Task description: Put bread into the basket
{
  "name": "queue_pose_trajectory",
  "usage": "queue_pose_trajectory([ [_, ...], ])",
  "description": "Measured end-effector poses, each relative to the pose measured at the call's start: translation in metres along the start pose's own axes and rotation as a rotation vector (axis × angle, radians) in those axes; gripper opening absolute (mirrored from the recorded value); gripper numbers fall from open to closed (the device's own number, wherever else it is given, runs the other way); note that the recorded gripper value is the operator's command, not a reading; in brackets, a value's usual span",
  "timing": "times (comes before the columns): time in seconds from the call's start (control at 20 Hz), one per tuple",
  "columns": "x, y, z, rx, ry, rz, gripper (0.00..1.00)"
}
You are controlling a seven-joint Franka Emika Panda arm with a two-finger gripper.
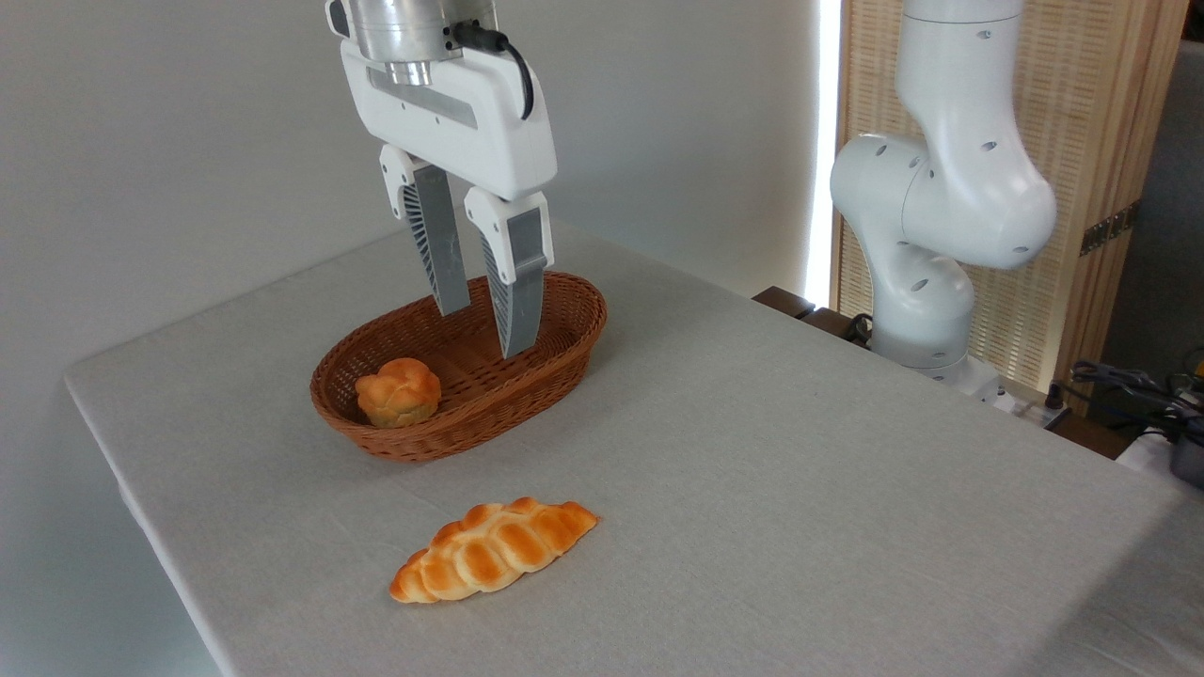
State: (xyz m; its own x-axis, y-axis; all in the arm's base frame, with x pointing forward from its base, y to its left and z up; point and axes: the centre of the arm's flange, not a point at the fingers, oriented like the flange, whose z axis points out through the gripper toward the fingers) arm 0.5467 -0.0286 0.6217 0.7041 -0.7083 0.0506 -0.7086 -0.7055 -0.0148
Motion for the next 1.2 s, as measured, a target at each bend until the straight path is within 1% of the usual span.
queue_pose_trajectory([
  [0.25,0.009,-0.017,0.025,0.068,0.073,-0.009,1.0],
  [0.4,0.012,-0.021,0.04,0.086,0.091,-0.01,1.0],
  [0.5,0.012,-0.022,0.059,0.081,0.086,-0.011,1.0],
  [0.65,0.014,-0.025,0.103,0.077,0.08,-0.013,1.0],
  [0.8,0.012,-0.025,0.142,0.049,0.048,-0.014,1.0],
  [1.0,0.01,-0.022,0.166,0.018,0.015,-0.011,1.0],
  [1.1,0.009,-0.018,0.18,0.003,-0.001,0.018,1.0],
  [1.2,0.007,-0.016,0.195,0.0,-0.005,0.054,1.0],
])
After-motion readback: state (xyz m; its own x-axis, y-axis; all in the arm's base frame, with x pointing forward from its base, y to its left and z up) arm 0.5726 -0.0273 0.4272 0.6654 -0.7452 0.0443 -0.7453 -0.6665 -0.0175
